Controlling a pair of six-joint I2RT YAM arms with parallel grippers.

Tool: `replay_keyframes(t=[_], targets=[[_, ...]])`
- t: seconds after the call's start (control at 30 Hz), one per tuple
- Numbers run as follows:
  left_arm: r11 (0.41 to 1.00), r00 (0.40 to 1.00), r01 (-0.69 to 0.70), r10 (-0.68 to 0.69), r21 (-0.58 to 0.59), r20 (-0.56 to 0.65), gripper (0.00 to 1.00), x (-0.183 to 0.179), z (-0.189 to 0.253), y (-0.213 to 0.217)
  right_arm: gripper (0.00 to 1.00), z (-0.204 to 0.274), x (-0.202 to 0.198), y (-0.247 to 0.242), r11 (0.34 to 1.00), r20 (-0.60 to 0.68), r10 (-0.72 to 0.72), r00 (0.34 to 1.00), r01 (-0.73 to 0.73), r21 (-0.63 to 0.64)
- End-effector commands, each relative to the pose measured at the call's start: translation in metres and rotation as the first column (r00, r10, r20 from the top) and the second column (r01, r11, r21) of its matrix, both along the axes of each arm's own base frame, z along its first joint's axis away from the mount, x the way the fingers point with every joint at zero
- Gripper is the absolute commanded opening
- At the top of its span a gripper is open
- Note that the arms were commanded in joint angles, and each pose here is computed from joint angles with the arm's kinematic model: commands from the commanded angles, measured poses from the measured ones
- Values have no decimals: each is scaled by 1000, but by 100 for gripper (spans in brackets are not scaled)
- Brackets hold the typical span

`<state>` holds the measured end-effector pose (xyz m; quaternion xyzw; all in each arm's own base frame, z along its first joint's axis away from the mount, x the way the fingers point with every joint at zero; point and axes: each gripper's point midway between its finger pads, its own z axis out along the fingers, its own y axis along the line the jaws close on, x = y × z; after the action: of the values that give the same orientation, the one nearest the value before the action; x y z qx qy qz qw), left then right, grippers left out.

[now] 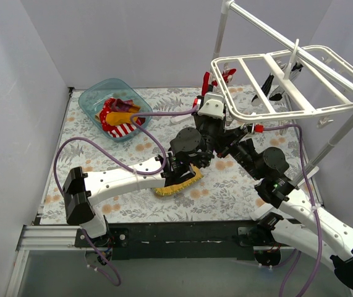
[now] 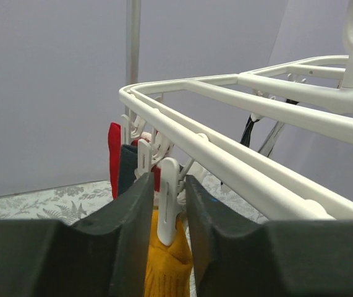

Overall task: Remove the socks clipped to the hanger
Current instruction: Remove the sock from the hanger.

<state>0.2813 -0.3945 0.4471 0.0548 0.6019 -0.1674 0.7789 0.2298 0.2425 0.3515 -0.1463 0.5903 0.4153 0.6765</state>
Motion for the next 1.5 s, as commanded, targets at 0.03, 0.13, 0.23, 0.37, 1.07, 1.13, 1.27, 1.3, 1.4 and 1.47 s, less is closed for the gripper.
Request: replay_keyframes(t=[0.03, 0.13, 0.23, 0.37, 1.07, 1.13, 1.27, 1.3, 1.4, 1.47], targets=[[999, 999, 18, -17, -50, 29, 17, -5, 21, 12, 1, 18, -5, -4, 999, 37, 0, 999, -1, 38], [998, 999, 34, -32, -62, 31, 5, -6, 23, 13, 1, 16, -4, -5, 999, 33, -5, 999, 4, 35], [996, 998, 47, -44, -71, 33, 0, -8, 24, 12, 1, 12, -3, -6, 999, 24, -15, 1000, 14, 31], [994, 997, 64, -61, -88, 38, 0, -11, 29, 15, 1, 0, -1, -10, 999, 4, -38, 999, 38, 23], [987, 994, 109, -106, -119, 36, 0, -16, 35, 15, 1, -28, -1, -25, 995, -30, -98, 995, 98, -15], [985, 993, 119, -115, -123, 36, 0, -18, 37, 14, 1, -27, -1, -26, 995, -28, -102, 994, 101, -13], [983, 991, 132, -129, -130, 32, 0, -19, 37, 14, 1, -27, -1, -26, 994, -25, -104, 994, 104, -16], [980, 990, 142, -139, -138, 28, 0, -20, 38, 14, 1, -25, -1, -27, 994, -24, -104, 994, 104, -15], [975, 985, 172, -171, -138, 19, 0, -23, 37, 12, 1, -23, -1, -27, 994, -17, -106, 994, 105, -16], [973, 983, 185, -185, -140, 14, 0, -25, 36, 11, 1, -22, -1, -26, 994, -14, -104, 995, 103, -18]])
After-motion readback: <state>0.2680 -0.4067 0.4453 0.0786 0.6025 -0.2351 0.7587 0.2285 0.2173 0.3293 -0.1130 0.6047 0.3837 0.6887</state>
